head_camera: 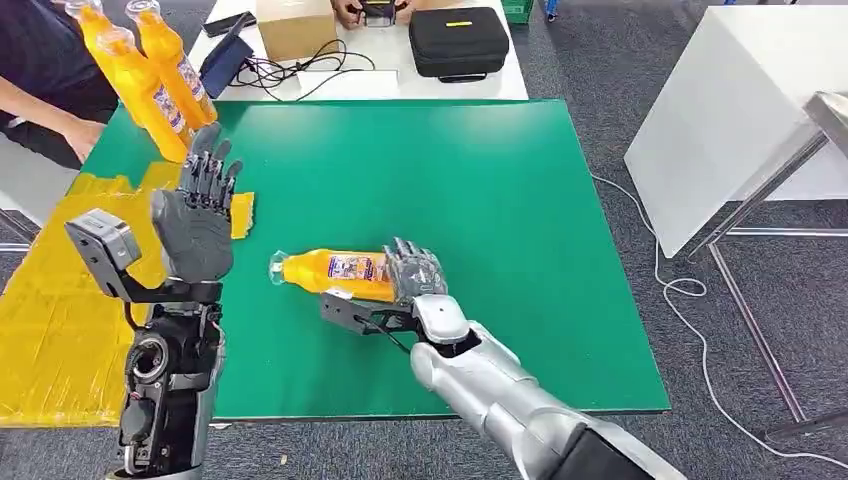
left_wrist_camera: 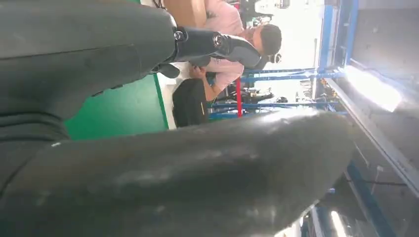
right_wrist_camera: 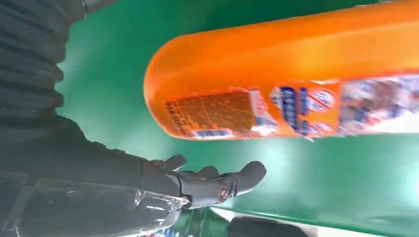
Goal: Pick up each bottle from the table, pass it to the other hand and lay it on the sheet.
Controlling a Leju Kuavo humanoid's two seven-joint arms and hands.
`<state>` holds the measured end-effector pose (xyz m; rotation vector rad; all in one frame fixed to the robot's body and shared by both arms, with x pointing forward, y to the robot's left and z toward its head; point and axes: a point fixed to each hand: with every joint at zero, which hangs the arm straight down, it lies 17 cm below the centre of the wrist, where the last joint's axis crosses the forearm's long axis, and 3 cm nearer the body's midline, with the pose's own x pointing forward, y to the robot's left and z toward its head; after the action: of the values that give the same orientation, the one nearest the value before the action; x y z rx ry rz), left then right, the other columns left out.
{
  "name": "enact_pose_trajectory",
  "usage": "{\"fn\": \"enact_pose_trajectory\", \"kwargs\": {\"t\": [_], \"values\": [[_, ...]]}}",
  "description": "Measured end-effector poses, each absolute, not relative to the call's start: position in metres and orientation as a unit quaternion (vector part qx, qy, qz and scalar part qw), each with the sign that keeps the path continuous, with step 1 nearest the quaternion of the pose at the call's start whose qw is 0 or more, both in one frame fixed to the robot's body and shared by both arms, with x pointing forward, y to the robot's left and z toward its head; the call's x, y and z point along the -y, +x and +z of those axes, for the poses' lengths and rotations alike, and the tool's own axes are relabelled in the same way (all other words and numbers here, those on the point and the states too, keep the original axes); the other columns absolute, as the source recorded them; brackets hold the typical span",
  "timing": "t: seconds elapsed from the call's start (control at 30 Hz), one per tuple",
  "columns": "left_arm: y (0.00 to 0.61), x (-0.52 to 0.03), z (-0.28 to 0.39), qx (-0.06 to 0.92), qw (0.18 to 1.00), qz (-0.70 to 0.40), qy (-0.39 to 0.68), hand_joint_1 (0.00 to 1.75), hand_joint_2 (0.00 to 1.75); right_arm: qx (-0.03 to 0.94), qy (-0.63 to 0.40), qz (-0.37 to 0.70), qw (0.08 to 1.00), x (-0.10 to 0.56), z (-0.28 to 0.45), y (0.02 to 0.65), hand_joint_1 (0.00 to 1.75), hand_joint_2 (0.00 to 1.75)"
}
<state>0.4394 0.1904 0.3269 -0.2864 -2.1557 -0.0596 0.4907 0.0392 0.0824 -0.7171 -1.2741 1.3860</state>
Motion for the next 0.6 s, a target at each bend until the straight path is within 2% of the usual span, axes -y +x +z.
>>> {"fn": "enact_pose_trajectory", "kwargs": {"t": [0.6], "values": [[0.419,-0.217,0.325,0.881,0.464,-0.008,-0.087,0.0,0.0,0.496,-0.323,0.618,0.517,-0.033,0.064,0.484,0.0,1.75]]}}
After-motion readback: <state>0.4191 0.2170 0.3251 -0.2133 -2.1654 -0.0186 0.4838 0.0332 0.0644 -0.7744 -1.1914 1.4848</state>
